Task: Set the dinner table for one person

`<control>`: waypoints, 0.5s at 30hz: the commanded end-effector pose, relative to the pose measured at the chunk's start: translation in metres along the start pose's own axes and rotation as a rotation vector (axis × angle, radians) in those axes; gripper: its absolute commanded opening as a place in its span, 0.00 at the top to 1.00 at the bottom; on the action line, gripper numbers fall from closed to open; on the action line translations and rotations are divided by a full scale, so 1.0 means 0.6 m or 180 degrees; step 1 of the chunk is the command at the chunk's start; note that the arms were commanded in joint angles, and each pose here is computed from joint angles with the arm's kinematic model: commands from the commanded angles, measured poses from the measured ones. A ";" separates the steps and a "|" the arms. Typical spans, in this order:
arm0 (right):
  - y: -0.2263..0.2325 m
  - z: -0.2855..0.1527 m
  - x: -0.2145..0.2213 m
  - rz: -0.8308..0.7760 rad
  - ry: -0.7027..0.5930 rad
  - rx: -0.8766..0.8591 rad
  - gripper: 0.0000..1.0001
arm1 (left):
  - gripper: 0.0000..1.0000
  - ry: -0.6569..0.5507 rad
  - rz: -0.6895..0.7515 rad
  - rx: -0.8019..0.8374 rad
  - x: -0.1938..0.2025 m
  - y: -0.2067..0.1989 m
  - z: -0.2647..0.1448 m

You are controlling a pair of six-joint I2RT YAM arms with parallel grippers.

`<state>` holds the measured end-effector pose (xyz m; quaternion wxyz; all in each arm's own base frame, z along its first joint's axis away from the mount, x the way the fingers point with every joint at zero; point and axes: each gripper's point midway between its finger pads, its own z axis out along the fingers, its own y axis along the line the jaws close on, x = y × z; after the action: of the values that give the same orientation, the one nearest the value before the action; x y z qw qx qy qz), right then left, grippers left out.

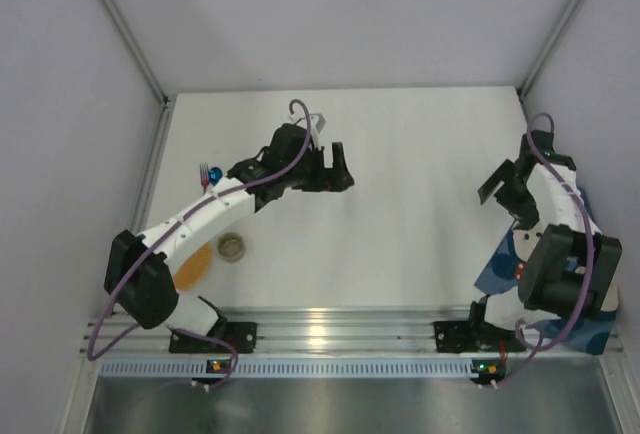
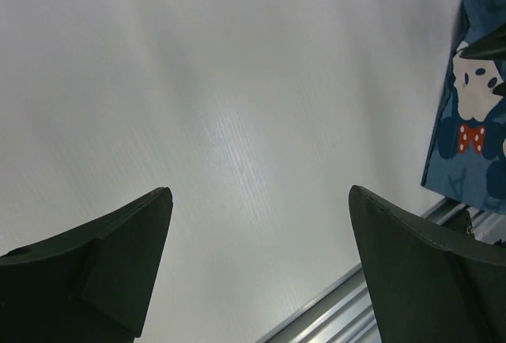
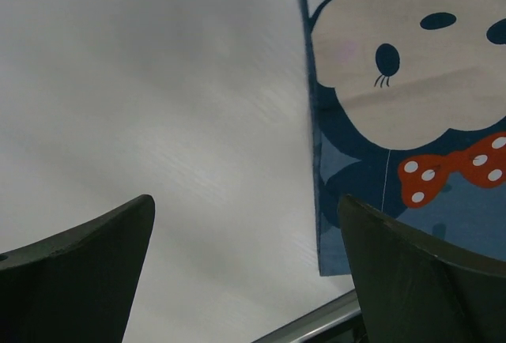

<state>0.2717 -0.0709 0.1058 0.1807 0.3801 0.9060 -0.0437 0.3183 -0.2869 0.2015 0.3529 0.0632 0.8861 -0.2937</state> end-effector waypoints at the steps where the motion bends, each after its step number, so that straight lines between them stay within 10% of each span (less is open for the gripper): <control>1: -0.013 0.052 -0.009 0.0267 0.0281 0.0054 0.00 | 0.01 0.0126 -0.0118 -0.0112 0.035 0.004 -0.044; 15: -0.141 0.158 0.029 0.0549 0.0515 0.0909 0.16 | 0.01 0.0239 -0.0086 -0.0253 0.095 0.039 -0.109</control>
<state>0.2442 -0.1192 0.0194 0.0593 0.4582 0.8820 -0.0928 0.2517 -0.2445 0.1917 0.3157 0.0512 0.9085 -0.2689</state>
